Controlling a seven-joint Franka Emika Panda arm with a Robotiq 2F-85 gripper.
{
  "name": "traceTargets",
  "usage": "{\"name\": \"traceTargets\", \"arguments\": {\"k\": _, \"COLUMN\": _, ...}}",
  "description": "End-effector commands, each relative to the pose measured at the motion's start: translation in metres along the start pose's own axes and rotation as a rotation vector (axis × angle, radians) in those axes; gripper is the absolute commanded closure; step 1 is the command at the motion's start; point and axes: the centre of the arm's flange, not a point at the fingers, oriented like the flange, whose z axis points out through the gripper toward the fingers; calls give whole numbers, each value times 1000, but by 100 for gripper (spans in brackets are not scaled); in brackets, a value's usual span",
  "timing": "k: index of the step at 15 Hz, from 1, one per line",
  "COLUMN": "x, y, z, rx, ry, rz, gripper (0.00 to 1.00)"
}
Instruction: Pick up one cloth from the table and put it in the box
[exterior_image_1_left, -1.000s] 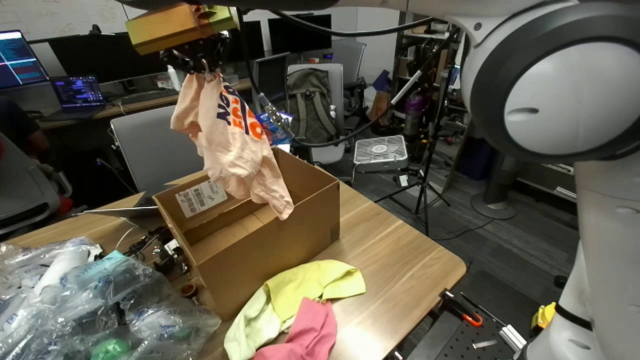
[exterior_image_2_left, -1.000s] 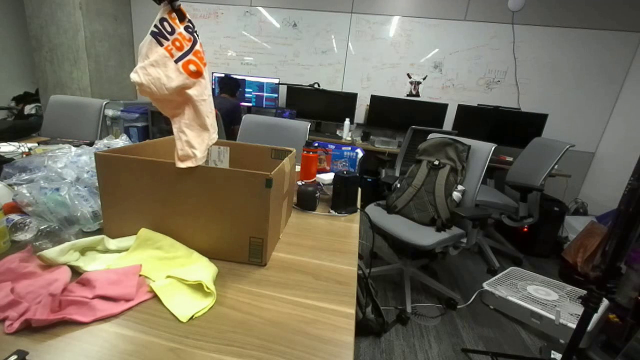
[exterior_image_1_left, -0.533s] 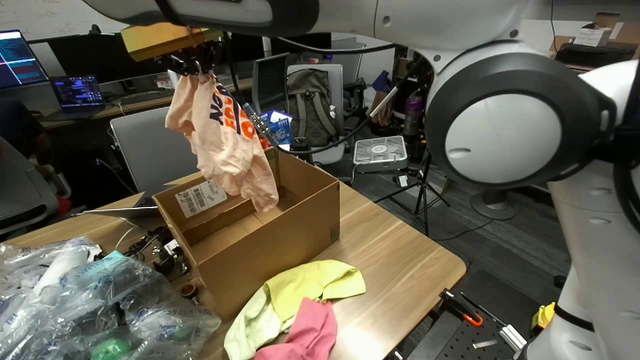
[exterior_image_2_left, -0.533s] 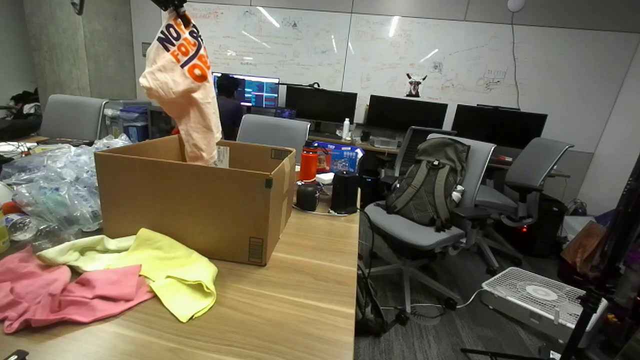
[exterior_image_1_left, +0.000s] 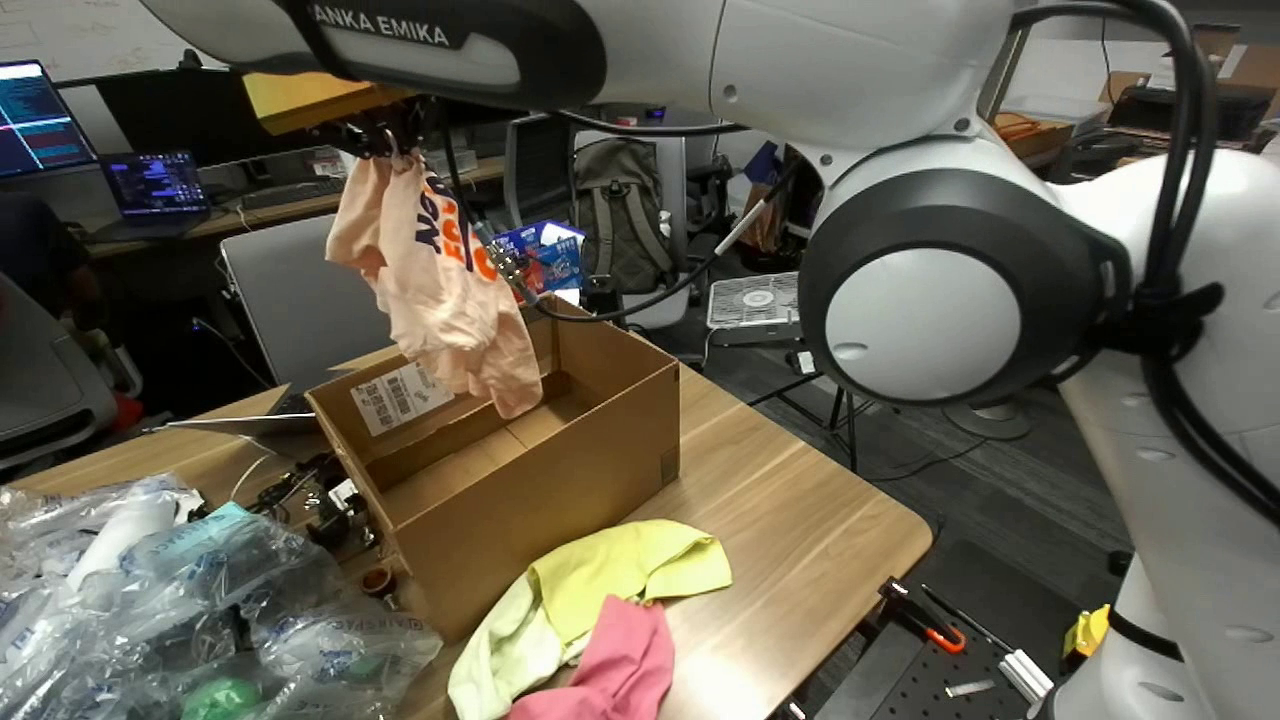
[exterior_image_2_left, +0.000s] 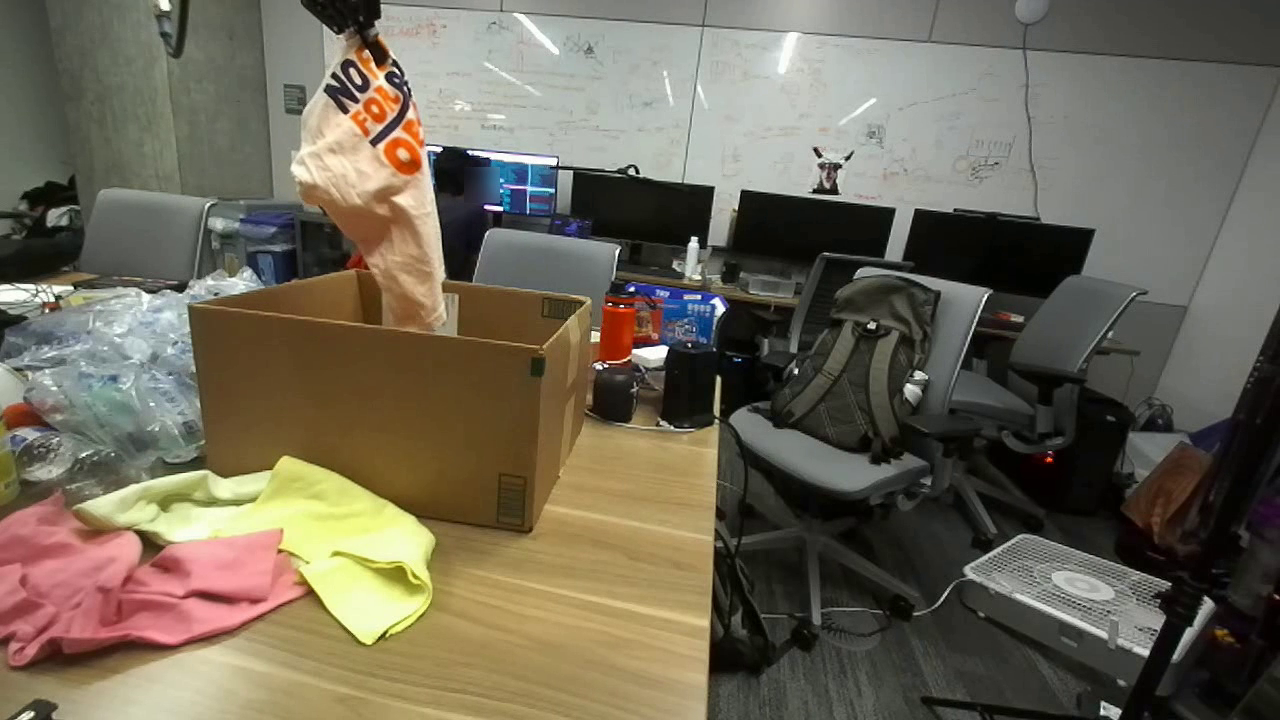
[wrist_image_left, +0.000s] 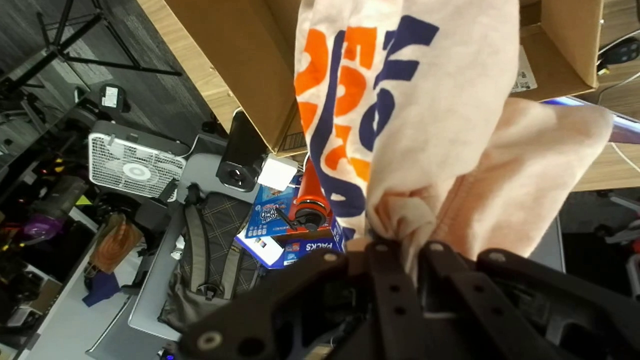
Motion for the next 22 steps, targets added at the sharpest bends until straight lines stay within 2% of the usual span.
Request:
{"name": "traceTargets", "arguments": {"k": 1, "x": 38, "y": -20, "z": -16, "rx": 15, "ry": 9, "rz": -4, "gripper": 98}}
{"name": "traceTargets", "arguments": {"k": 5, "x": 38, "y": -21, "z": -17, "rx": 21, "ry": 2, "rz": -9, "gripper": 98}}
{"name": "traceTargets", "arguments": {"k": 6, "x": 38, "y": -21, "z": -16, "rx": 13, "ry": 3, "rz": -7, "gripper": 68}}
{"name": "traceTargets", "arguments": {"k": 7, "x": 38, "y": -21, "z": -16, "rx": 13, "ry": 4, "rz": -5, "gripper": 68}}
{"name": "traceTargets", "arguments": {"k": 8, "x": 38, "y": -20, "z": -16, "rx": 16, "ry": -2, "rz": -5, "gripper": 62}}
{"name": "traceTargets", "arguments": {"k": 16, "x": 34, "y": -12, "z": -18, "rx": -4, "ry": -11, "rz": -23, "gripper": 1}}
{"name": "traceTargets", "arguments": {"k": 22, "x": 18, "y": 0, "z": -20, "rx": -17, "ry": -23, "rz": -46, "gripper": 0}}
